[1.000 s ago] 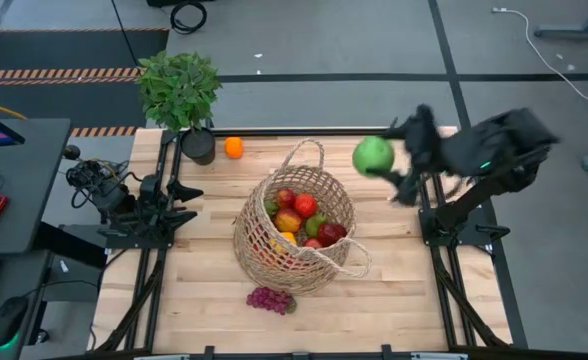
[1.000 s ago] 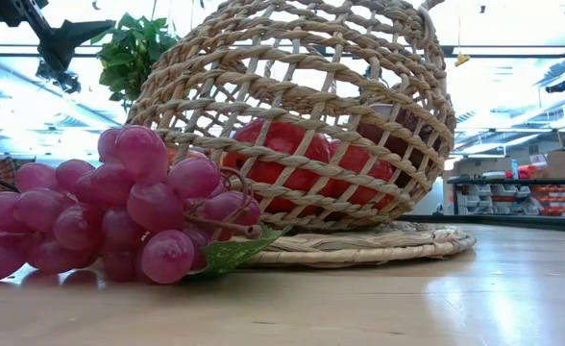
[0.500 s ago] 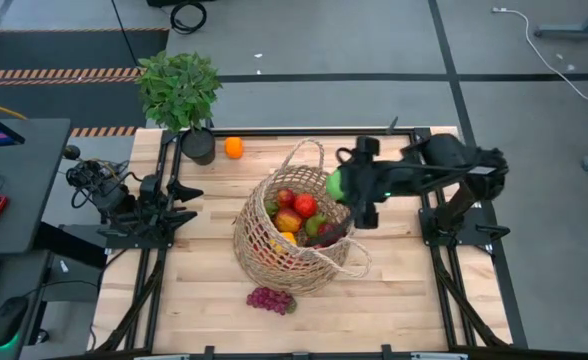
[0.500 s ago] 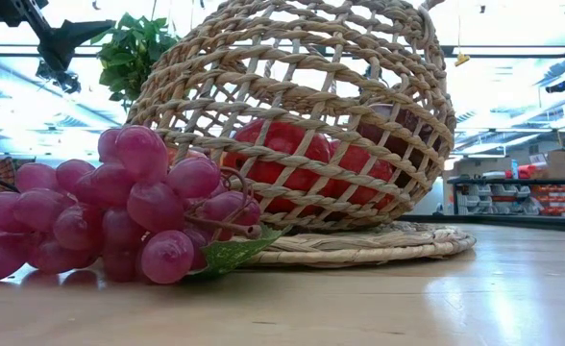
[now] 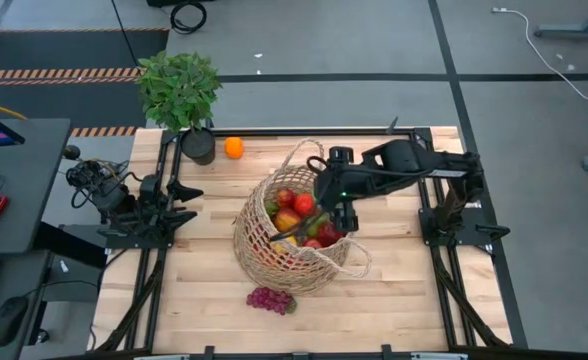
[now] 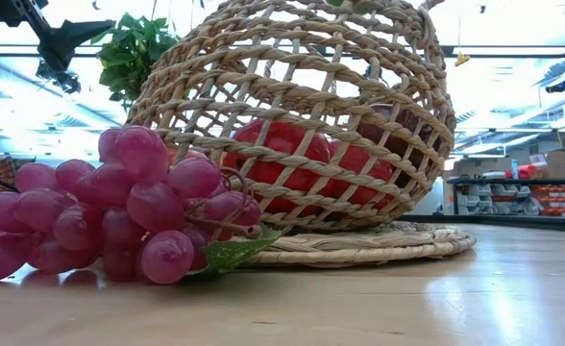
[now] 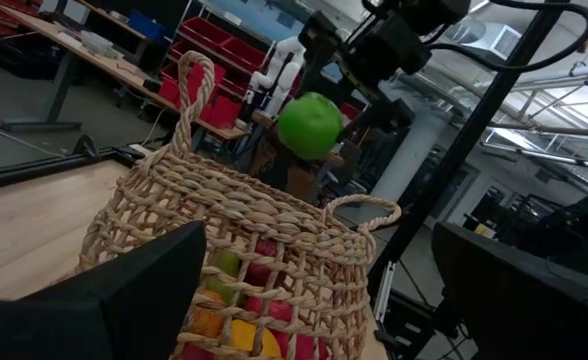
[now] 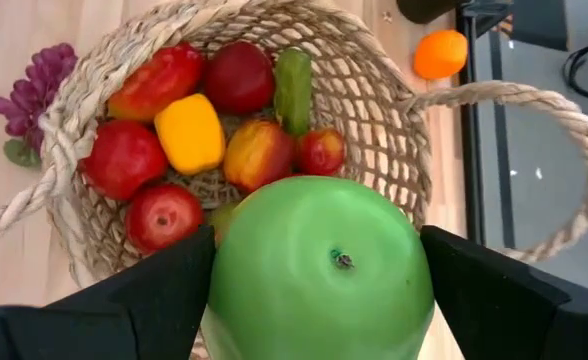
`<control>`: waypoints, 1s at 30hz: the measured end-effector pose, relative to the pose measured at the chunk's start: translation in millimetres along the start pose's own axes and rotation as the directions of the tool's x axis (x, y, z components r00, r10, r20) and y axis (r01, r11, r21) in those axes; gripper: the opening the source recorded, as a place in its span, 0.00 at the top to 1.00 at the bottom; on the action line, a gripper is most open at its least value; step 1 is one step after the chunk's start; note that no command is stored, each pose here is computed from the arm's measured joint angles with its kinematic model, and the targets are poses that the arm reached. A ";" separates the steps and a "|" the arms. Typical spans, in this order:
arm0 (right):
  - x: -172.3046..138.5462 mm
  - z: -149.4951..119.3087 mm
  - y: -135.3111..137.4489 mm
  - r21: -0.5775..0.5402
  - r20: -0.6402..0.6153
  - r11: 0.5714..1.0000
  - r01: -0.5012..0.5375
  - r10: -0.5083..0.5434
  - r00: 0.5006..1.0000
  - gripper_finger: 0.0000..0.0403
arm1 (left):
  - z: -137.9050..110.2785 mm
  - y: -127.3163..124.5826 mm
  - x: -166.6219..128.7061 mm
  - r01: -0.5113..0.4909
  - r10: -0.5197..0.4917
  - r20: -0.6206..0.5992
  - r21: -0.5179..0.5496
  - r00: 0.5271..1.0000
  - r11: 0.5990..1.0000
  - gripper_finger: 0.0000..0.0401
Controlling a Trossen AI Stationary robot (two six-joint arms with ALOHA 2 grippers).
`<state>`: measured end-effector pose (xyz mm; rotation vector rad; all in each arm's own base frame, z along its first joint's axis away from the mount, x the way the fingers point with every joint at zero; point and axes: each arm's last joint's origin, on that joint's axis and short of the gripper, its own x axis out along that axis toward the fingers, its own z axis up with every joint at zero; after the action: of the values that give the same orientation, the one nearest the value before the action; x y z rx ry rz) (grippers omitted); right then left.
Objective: Build produce basket
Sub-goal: Put the apple into the basket
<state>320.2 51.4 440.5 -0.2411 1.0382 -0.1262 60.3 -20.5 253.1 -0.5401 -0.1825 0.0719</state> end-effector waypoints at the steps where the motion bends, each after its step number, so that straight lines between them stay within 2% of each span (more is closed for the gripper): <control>1: 2.5 0.3 -1.3 0.006 0.002 1.000 -0.004 0.004 1.000 0.14 | 0.0 0.0 0.0 0.000 0.000 0.000 0.000 1.000 1.000 0.01; 7: 24.9 -0.9 -6.8 0.035 -0.018 0.999 -0.036 0.037 0.999 0.14 | 0.0 0.0 0.0 0.000 0.000 0.000 0.000 1.000 1.000 0.01; 23: 107.5 -9.0 5.4 0.054 -0.052 0.979 -0.196 0.198 0.979 0.14 | 0.0 0.0 0.0 0.000 0.000 0.000 0.000 1.000 1.000 0.01; 30: 127.4 -18.5 5.6 0.101 -0.089 0.959 -0.263 0.272 0.958 0.14 | 0.0 0.0 0.0 0.000 0.000 0.000 0.000 1.000 1.000 0.01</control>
<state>368.3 26.6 323.6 -0.0115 1.1541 0.0619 60.4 -20.4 253.1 -0.5401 -0.1826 0.0720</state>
